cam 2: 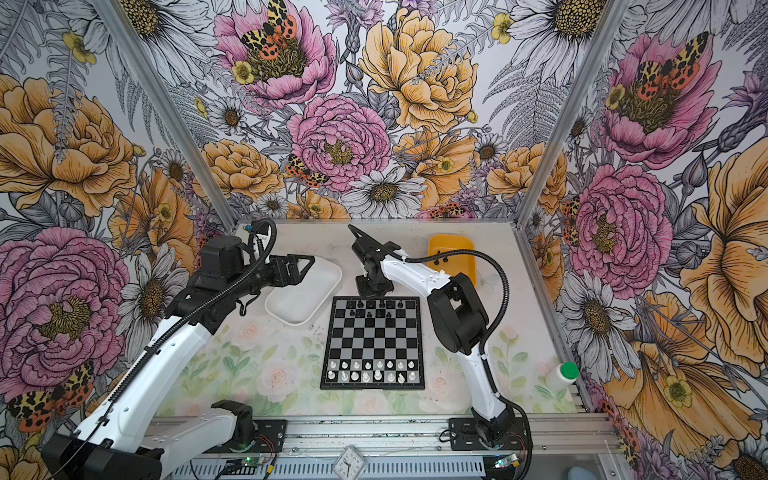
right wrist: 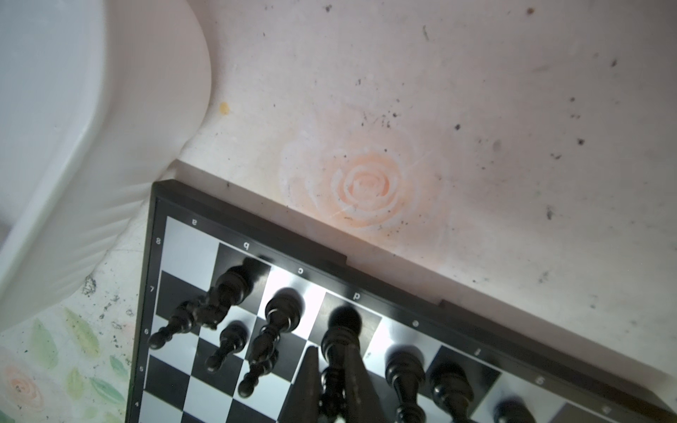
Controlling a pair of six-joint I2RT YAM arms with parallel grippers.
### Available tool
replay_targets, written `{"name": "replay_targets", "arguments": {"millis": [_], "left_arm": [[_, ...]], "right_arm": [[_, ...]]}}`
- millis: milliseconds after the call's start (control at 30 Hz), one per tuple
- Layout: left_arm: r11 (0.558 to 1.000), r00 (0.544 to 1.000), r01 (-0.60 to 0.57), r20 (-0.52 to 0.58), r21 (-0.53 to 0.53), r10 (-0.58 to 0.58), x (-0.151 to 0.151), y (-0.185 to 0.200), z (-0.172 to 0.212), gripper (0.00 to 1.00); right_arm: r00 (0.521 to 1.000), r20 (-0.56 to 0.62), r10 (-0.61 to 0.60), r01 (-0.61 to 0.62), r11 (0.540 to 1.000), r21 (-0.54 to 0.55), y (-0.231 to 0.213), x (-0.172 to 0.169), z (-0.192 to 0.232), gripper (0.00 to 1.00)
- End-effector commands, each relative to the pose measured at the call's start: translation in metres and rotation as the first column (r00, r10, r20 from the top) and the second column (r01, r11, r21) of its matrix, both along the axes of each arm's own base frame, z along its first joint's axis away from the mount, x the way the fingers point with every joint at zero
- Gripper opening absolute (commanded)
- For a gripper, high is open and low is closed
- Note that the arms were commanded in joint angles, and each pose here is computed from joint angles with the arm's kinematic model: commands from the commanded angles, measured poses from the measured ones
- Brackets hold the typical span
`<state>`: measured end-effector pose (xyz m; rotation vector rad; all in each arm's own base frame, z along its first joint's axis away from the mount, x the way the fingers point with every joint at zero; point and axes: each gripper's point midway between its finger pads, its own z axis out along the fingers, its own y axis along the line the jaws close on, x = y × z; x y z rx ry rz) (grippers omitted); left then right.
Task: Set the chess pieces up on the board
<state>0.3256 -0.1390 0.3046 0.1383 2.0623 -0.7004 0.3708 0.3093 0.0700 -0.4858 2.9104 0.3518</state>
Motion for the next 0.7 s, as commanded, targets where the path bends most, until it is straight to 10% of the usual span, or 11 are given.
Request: {"name": "replay_targets", "arguments": {"millis": [0,667], "left_arm": [[1.0,0.999,-0.017,0.037,-0.002,0.017,0.0005,0.0032,0.0156,0.99],[1.0,0.999,-0.016,0.038,0.004,0.015,-0.001,0.0037,0.0156,0.99]], "right_arm": [[1.0,0.025,0.003,-0.004,1.0,0.023,0.0065,0.0023,0.0067,0.13],[1.0,0.022,0.006,-0.007,1.0,0.023,0.0075,0.0028,0.0047,0.21]]}}
